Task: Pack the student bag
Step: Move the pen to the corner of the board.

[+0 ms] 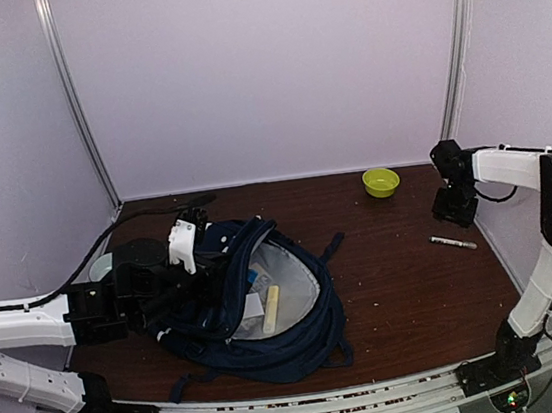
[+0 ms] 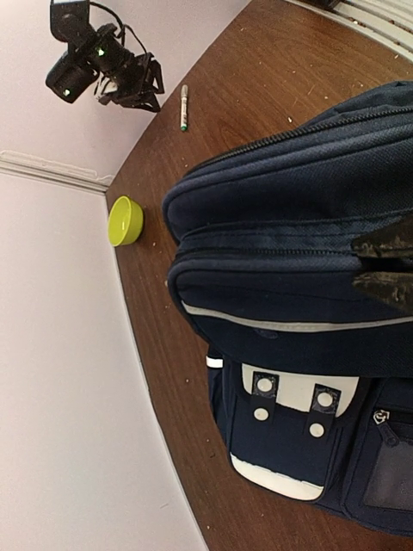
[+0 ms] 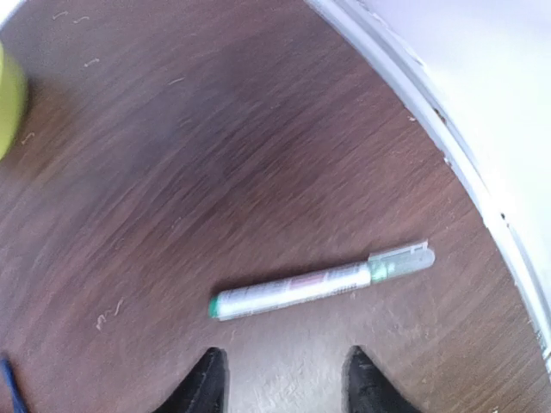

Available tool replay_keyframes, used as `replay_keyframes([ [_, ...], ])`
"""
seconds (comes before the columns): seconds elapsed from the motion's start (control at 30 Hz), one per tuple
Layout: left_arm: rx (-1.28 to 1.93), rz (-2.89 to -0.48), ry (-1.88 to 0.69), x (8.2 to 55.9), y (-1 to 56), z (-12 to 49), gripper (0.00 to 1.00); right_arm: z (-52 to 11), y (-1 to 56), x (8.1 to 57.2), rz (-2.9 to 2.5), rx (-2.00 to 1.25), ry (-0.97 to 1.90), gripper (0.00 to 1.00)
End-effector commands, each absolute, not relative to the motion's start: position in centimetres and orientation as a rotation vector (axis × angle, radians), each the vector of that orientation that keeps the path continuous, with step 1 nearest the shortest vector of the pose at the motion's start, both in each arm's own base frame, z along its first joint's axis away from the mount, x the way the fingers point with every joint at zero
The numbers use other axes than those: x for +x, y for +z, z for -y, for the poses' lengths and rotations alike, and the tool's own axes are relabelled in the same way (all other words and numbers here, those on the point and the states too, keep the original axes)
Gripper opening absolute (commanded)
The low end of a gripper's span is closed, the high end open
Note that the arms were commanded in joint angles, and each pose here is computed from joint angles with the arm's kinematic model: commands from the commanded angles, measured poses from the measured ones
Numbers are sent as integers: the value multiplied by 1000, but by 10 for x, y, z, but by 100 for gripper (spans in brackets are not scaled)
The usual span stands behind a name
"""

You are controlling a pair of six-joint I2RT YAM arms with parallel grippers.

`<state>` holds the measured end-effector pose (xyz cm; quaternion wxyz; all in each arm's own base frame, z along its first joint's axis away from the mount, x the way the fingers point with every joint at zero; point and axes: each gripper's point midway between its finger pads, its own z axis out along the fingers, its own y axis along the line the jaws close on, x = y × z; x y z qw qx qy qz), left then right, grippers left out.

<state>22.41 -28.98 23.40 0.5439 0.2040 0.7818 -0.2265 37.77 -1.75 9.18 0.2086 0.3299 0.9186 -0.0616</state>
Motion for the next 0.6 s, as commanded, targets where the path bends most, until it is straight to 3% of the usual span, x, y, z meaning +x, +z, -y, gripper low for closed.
replay_keyframes([
  [0.0, 385, -1780, -574, 230, 265, 281, 0, 37, 69, 383, -2656, 893, -346, 33],
  [0.13, 380, -1780, -571, 230, 265, 278, 0, 28, 44, 388, -2769, 852, -317, 15],
  [0.57, 394, -1771, -587, 231, 263, 287, 0, -15, 28, 335, -2874, 735, -86, 12],
])
